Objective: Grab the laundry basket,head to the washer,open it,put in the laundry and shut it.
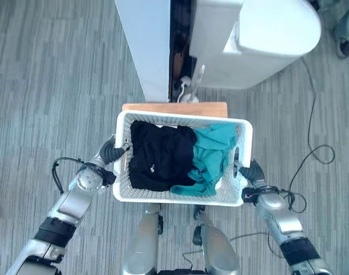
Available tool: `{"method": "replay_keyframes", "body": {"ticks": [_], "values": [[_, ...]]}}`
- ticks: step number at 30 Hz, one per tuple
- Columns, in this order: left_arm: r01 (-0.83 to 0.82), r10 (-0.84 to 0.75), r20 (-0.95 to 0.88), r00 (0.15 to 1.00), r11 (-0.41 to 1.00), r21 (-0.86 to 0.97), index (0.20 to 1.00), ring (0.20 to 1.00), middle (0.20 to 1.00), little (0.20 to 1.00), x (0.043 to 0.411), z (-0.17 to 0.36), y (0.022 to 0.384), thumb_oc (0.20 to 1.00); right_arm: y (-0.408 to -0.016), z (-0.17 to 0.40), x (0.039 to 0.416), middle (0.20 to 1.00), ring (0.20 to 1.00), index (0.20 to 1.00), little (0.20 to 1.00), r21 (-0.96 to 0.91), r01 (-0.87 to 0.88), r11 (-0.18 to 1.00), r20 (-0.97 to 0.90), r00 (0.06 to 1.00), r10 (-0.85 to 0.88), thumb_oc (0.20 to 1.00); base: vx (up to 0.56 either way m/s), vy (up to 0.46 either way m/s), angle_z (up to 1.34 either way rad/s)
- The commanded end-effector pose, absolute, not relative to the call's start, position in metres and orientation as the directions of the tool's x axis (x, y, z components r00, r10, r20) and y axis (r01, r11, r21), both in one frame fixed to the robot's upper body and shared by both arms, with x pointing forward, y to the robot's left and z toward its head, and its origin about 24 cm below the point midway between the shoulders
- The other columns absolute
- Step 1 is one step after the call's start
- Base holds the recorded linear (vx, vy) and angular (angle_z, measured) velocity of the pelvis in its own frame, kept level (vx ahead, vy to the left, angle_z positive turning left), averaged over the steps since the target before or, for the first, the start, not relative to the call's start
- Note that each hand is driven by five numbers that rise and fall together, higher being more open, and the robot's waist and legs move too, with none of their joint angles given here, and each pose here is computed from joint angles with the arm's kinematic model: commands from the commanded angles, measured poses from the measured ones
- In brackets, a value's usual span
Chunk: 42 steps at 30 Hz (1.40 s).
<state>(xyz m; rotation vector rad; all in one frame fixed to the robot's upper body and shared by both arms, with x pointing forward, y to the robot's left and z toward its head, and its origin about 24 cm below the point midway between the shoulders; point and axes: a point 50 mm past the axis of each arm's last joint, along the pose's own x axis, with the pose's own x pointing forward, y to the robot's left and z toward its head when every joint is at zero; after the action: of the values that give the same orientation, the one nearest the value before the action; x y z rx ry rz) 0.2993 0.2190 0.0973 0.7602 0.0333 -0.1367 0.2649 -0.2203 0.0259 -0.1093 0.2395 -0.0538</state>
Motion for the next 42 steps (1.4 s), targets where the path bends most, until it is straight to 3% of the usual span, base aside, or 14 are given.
{"method": "replay_keyframes", "body": {"ticks": [1,14,25,30,42], "values": [[0.190,-0.226,-0.050,0.973,0.655,0.731,0.200,0.200,0.200,0.200,0.299,0.109,0.210,0.200,-0.226,0.036,0.260,0.200,0.200,0.200,0.200,-0.028,-0.025,0.999,-0.190,0.982,0.019,0.200,0.12,0.057,0.02],[0.402,-0.459,-0.151,0.876,0.519,0.755,0.200,0.200,0.200,0.200,0.313,0.102,0.140,0.200,-0.260,0.034,0.232,0.200,0.200,0.200,0.200,-0.075,0.010,0.997,-0.246,0.969,-0.028,0.200,0.05,0.051,0.00],[0.474,-0.572,-0.169,0.802,0.440,0.762,0.200,0.200,0.200,0.200,0.337,0.115,0.084,0.200,-0.273,0.053,0.248,0.200,0.200,0.200,0.200,-0.136,0.031,0.990,-0.204,0.977,-0.058,0.200,-0.12,0.046,-0.38],[0.425,-0.560,-0.149,0.815,0.403,0.811,0.200,0.200,0.200,0.200,0.350,0.134,0.083,0.200,-0.271,0.060,0.256,0.200,0.200,0.200,0.200,-0.171,0.000,0.985,-0.189,0.981,-0.032,0.200,-0.17,0.066,-0.67],[0.418,-0.565,-0.106,0.818,0.457,0.786,0.200,0.200,0.200,0.200,0.362,0.150,0.080,0.200,-0.263,0.066,0.275,0.200,0.200,0.200,0.200,-0.167,-0.016,0.986,-0.174,0.985,-0.014,0.200,-0.25,-0.110,-0.96]]}}
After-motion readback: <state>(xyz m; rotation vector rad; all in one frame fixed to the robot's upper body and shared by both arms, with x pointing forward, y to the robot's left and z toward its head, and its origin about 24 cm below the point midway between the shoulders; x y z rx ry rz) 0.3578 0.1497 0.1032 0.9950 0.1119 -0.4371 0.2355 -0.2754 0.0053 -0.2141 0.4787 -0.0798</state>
